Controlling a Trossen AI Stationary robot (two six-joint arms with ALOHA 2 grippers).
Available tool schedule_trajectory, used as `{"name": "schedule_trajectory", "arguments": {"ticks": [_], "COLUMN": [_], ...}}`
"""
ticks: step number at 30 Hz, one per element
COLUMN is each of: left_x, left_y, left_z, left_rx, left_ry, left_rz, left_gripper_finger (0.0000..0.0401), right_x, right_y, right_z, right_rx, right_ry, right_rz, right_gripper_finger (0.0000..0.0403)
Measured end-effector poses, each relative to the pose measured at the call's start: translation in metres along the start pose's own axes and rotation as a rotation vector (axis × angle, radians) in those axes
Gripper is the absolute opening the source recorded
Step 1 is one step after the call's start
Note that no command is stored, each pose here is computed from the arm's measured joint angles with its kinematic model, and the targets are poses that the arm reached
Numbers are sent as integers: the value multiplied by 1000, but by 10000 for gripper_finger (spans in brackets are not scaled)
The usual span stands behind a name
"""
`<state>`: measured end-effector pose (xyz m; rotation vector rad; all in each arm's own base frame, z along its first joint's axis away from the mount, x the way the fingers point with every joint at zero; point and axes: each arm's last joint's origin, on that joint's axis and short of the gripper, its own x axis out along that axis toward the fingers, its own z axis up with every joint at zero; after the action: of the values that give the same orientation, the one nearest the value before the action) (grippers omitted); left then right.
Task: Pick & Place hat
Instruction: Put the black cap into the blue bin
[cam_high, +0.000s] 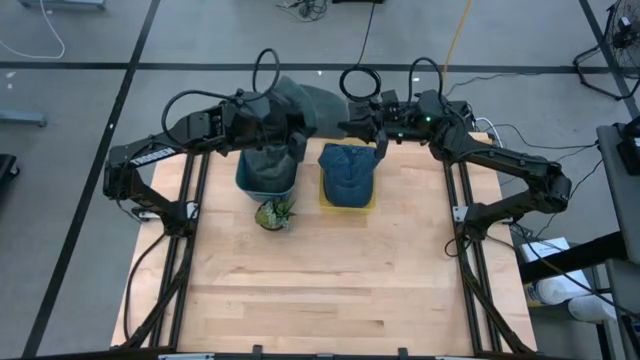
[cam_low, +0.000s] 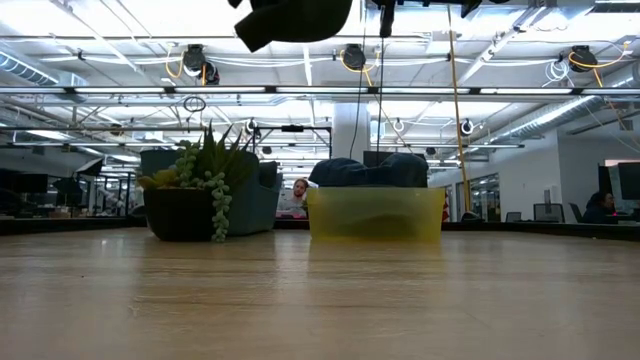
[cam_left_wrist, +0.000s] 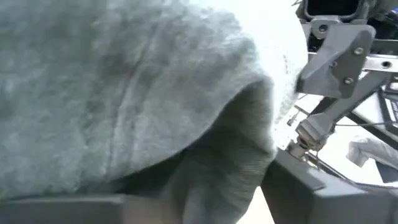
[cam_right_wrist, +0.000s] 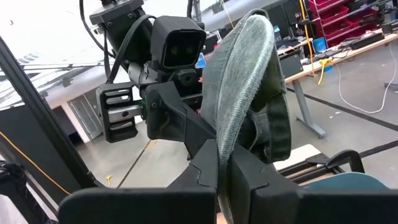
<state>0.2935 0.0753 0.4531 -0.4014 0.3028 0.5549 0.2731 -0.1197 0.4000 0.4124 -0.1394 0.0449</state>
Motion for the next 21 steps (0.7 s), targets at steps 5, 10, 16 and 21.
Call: {"name": "schedule_trajectory", "arguments": {"ticks": [5,10,16,21], "left_x": [0,0,0,0], "left_y": [-1,-2,-3,-2], "left_z": [-1,-1,-2,-1], "left_rx": [36,64,102,110], "left_ry": [23,40,48,53], "left_rz": [-51,-88,-111,-128], "left_gripper_finger": [95,14,7,6], "right_x": [0,0,0,0], "right_y": [-1,-1,-1,-1], "right_z": [-2,-2,-2,-2], "right_rx": [9,13,13,13], "right_ry": [18,24,24,24], "right_rz": [-5,-5,-3,-3], "right_gripper_finger": [0,16,24,26]}}
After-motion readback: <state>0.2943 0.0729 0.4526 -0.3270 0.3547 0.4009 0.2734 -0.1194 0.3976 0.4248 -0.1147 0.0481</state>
